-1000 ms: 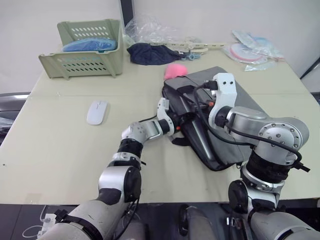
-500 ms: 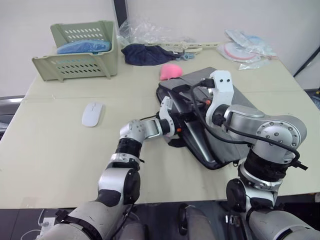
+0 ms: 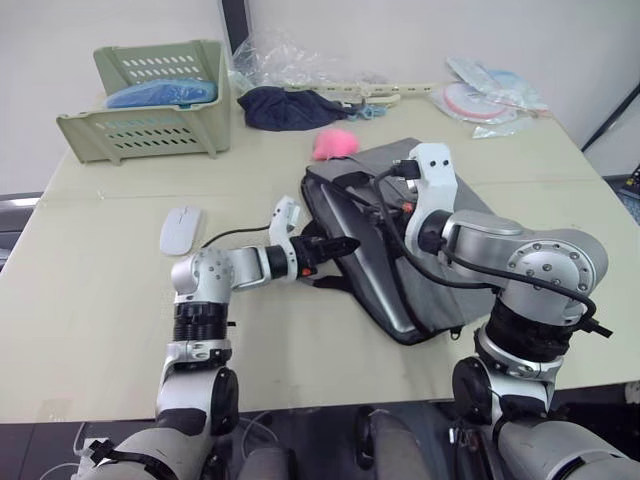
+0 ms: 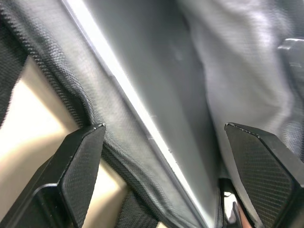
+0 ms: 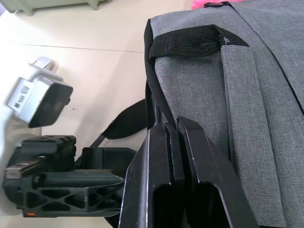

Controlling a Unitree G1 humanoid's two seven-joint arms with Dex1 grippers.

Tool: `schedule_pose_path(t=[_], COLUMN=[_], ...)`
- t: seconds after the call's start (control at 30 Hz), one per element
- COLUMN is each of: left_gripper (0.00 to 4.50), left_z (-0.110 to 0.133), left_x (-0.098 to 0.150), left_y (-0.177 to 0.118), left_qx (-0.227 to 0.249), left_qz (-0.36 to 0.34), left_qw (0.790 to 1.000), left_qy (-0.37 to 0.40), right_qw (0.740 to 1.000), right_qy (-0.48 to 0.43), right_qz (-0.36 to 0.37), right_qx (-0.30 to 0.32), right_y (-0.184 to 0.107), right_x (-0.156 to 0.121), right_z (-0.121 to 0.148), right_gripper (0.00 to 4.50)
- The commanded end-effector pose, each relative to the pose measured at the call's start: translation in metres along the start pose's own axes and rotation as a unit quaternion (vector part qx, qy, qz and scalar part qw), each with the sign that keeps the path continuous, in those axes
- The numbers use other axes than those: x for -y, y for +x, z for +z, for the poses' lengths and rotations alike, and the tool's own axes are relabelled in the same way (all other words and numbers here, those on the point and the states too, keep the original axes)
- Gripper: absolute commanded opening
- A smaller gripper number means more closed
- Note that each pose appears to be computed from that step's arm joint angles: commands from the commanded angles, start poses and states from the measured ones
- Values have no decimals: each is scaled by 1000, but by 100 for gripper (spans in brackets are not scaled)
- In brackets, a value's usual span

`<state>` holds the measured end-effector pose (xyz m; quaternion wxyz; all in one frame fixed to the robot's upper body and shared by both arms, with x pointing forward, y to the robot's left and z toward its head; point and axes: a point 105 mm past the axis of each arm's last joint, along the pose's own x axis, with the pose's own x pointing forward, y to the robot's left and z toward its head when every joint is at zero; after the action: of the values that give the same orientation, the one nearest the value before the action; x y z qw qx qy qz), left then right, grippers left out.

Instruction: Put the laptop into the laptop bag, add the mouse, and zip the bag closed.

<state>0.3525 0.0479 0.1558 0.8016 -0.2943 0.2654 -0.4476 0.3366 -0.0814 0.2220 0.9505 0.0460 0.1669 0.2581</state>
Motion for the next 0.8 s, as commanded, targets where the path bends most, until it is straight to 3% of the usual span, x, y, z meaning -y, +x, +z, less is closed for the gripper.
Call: schedule_pose_path(t=[0.03, 0.33, 0.57, 0.8], left_gripper=[435, 435, 435, 435], left_z=[24, 36, 27, 4], left_x=[13, 43, 47, 36], left_y=[-25, -42, -37, -23], left_qx=[50, 79, 85, 72], left_qz=[-5, -41, -61, -71], left_qw=[998, 993, 988, 989], left_qy=[36, 75, 113, 111], right_qw=[1000, 1000, 1000, 1000], right_qy=[-2, -7, -16, -16], right_qz=[-28, -27, -26, -24], right_qx=[5, -4, -5, -2], right_y=[-5, -4, -3, -3], right_x=[12, 13, 11, 9], right_z=[2, -2, -2, -1], right_gripper=[0, 0, 0, 0])
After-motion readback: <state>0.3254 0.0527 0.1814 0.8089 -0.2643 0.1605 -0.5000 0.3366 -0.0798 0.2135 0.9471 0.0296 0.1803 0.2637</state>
